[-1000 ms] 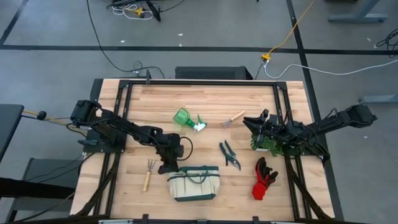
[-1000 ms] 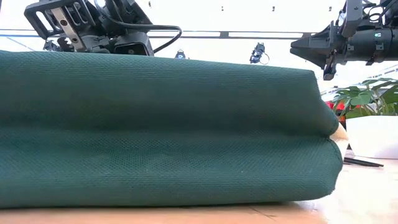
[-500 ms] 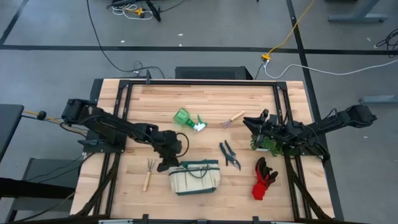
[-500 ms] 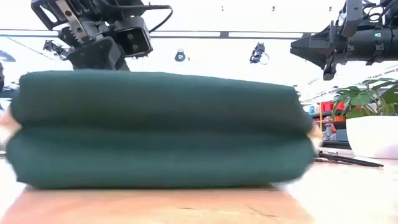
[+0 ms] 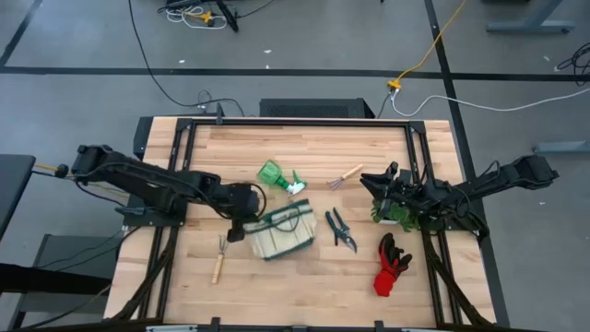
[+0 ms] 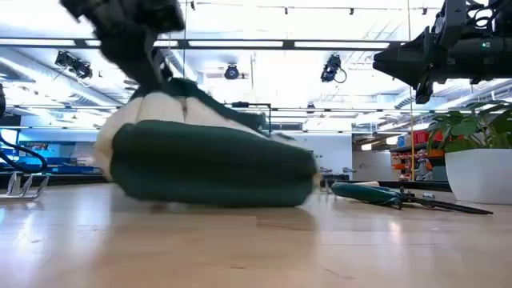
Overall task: Pick & Place Garden tools in Gardening bag
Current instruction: Prepare the gardening bag
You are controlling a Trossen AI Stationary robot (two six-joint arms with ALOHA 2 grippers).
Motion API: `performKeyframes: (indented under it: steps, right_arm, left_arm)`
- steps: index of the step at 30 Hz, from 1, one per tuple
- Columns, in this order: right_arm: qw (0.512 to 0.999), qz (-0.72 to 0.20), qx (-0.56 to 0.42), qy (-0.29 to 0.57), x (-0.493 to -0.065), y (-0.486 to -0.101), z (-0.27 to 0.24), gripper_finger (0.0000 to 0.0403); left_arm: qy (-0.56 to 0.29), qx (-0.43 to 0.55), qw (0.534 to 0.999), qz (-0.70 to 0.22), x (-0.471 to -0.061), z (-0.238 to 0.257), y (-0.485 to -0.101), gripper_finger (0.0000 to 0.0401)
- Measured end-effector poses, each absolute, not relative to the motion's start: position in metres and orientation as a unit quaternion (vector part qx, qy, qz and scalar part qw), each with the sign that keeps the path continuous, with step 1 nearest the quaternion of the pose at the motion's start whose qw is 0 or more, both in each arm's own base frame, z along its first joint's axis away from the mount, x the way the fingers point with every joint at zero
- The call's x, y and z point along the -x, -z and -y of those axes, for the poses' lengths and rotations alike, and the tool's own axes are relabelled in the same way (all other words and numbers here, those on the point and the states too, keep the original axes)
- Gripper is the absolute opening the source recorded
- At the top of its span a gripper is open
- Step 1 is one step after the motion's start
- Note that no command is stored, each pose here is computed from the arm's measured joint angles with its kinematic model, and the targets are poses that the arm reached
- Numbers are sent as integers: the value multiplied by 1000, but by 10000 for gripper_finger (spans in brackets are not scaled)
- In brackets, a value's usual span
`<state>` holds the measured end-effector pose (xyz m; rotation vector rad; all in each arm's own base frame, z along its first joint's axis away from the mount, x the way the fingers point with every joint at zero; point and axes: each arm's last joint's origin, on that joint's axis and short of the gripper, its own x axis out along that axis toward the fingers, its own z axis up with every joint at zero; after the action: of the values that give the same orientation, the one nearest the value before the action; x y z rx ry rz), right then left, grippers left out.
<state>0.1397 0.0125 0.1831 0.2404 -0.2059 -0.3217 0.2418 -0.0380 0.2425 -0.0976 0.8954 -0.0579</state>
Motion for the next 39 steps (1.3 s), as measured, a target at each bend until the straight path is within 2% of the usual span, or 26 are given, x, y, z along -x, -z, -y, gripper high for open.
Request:
performKeyframes:
  steps: [7, 12, 23, 33, 39]
  right_arm:
    - [975, 101, -120, 160, -140, -183, -13, 82]
    - [973, 103, -132, 158, -140, -183, -13, 82]
    - [973, 103, -131, 158, -140, -183, -13, 82]
    - [973, 101, -134, 158, -140, -182, -13, 82]
    - [968, 105, -167, 152, -140, -182, -13, 82]
  left_arm:
    - [-13, -48, 915, -401, -252, 36, -299, 3]
    - [-20, -78, 918, -388, -253, 35, -311, 3]
    - [21, -118, 873, -472, -279, 66, -269, 3]
    - [70, -152, 850, -499, -309, 111, -260, 3]
    - [94, -172, 834, -516, -314, 130, -249, 3]
